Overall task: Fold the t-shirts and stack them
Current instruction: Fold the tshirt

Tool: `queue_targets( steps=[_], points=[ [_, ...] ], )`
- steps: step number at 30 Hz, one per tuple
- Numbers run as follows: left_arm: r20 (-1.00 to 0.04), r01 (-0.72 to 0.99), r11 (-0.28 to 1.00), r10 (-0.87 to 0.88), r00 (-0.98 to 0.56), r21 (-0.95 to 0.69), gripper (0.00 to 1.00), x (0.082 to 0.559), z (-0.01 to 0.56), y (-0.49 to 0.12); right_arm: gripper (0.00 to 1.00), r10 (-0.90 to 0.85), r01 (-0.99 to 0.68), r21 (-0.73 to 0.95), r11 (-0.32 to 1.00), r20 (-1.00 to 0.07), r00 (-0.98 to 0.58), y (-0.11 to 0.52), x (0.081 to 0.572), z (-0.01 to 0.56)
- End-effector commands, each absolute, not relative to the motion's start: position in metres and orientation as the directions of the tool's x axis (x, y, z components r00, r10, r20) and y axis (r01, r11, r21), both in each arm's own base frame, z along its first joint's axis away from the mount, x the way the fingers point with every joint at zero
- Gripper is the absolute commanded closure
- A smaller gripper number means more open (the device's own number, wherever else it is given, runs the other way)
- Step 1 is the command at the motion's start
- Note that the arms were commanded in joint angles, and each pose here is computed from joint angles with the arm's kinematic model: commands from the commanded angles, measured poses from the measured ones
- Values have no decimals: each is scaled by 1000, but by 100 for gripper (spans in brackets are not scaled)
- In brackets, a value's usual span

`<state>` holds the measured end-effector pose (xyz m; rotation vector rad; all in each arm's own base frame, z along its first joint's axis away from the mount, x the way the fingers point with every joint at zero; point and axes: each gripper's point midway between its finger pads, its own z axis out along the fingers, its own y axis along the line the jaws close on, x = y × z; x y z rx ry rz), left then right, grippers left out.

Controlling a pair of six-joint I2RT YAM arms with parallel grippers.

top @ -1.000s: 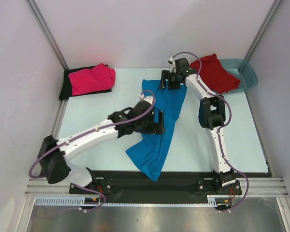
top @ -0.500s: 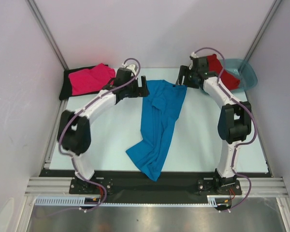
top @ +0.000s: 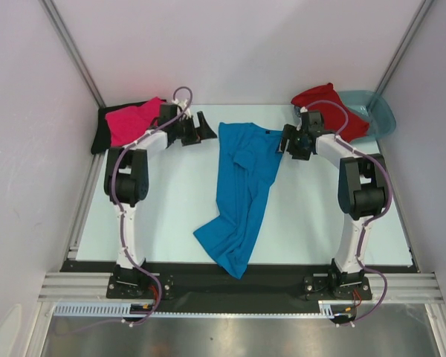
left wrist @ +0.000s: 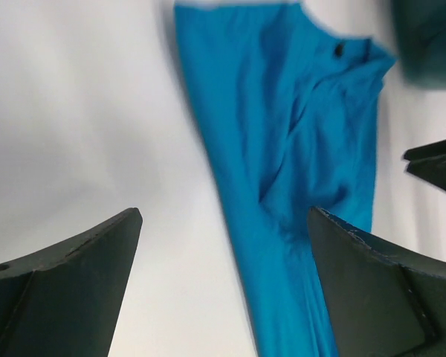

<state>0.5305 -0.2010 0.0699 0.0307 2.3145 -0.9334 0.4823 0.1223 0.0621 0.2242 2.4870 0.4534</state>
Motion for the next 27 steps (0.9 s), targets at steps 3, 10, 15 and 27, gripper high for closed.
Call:
queue_targets(
  steps=[3,10,15,27],
  points=[
    [-642,389,651,-199,-741,-651,0,567,102,-216,24,303,44,436,899,-545,-782,126,509,56],
    [-586,378,581,-218,-781,-720,6,591,88,-229,24,327,67,462,884,-509,-796,129,529,37],
    [-567,347,602,-220,-794,-719,9,598,75,-228,24,334,75,477,876,-487,-807,133,541,23],
    [-533,335,562,-232,-814,-756,30,609,56,-261,25,312,56,480,876,-474,-823,153,561,9]
  ],
)
